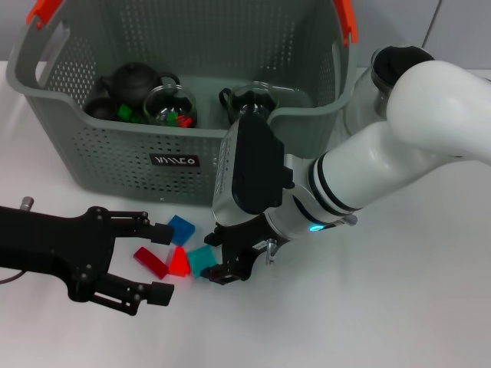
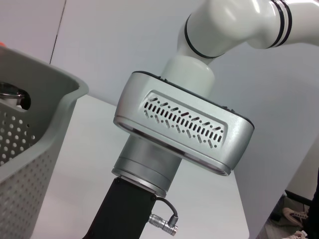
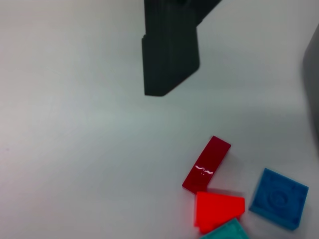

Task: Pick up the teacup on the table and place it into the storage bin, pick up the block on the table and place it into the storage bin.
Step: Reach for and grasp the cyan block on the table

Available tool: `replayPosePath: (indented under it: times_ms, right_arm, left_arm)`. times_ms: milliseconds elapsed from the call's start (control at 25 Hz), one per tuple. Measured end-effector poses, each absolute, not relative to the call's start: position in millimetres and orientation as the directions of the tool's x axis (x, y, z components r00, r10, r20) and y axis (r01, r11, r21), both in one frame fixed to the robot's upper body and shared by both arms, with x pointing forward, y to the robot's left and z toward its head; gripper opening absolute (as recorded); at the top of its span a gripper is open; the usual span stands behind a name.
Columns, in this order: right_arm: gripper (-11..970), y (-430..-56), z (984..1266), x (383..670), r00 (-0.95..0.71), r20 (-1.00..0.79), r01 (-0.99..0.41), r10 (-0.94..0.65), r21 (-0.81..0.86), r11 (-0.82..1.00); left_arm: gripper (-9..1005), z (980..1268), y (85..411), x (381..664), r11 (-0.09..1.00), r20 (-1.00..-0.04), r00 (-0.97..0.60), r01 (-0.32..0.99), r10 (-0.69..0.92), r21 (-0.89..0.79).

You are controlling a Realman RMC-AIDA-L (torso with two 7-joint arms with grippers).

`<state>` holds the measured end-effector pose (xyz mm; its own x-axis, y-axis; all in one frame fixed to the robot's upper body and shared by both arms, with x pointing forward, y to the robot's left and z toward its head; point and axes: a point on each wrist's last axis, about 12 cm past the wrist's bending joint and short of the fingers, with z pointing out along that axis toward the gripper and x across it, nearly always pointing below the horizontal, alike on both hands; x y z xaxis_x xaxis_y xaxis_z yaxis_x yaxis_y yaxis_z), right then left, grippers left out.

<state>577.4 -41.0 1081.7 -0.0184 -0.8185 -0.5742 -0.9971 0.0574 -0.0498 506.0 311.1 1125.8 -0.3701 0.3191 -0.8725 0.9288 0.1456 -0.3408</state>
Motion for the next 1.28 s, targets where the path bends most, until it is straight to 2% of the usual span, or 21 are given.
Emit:
replayPosePath:
  times_ms: [160,560,1280]
  right_arm:
    - [547,-41.0,1083.6,577.1,-0.014,-0.569,-0.998,-0.823,-0.039,0.044]
    - [651,-38.2,1083.9,574.6,0.003,-0.565,-0.999,-0.825,-0.037,0.021]
    - [645,-39.6,1082.0,575.9,-0.004,-0.569,-0.998,-0.822,-0.047,0.038]
  left_arm:
    - [919,1125.7,311.0,506.0,0.146,-0.872,-0.371,0.929,0.319,-0.342]
    - [919,1125.4,310.3,506.1,0.144,-0.872,-0.370,0.929,0.322,-0.341]
    - [917,1124.6,309.4,505.3,0.139,-0.869,-0.373,0.928,0.324,-0.346]
